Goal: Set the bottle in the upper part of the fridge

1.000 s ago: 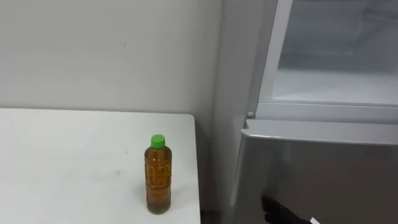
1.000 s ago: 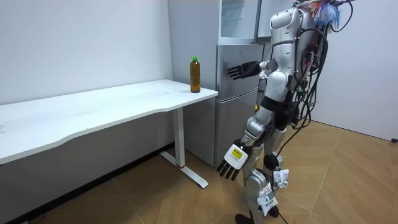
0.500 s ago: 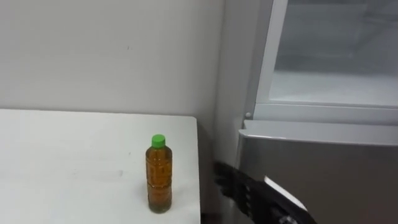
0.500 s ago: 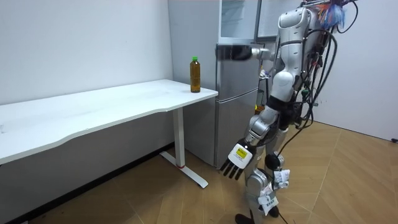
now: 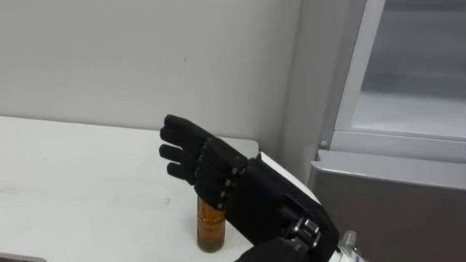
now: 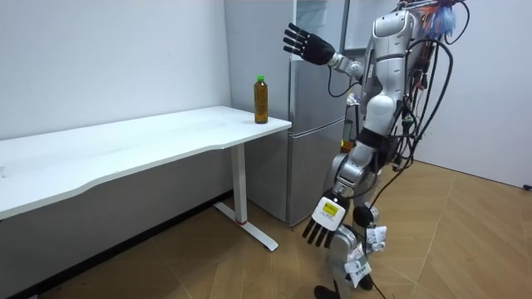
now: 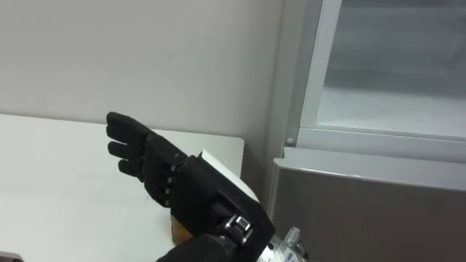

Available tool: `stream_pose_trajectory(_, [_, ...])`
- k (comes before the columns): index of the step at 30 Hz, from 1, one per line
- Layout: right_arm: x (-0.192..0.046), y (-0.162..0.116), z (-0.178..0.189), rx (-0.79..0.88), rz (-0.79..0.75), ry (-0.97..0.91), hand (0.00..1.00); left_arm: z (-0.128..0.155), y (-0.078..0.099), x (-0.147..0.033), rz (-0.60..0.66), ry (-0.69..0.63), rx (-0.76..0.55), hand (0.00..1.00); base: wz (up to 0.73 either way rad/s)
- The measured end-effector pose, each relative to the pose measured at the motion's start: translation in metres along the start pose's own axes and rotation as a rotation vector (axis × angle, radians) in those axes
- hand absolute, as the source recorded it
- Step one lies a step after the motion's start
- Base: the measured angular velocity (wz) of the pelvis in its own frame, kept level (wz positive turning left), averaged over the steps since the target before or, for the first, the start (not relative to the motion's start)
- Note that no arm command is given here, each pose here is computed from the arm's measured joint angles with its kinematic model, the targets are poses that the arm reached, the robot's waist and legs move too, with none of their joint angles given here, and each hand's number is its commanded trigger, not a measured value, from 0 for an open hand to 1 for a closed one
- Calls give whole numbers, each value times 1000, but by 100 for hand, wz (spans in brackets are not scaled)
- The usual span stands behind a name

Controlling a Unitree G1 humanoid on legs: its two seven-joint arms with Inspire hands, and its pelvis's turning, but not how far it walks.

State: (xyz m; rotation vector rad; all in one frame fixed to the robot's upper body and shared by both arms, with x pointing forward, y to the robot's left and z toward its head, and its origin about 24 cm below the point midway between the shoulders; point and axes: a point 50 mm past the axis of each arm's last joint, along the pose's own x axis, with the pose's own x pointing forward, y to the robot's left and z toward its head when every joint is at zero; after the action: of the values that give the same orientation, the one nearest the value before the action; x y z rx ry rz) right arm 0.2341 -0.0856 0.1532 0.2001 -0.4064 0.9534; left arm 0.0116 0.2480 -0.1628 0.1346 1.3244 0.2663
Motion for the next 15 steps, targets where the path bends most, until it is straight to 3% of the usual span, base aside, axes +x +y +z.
stream_pose_trajectory(15, [-1, -6, 3, -26, -103, -25, 0, 2, -1, 0, 4, -10, 59, 0, 2])
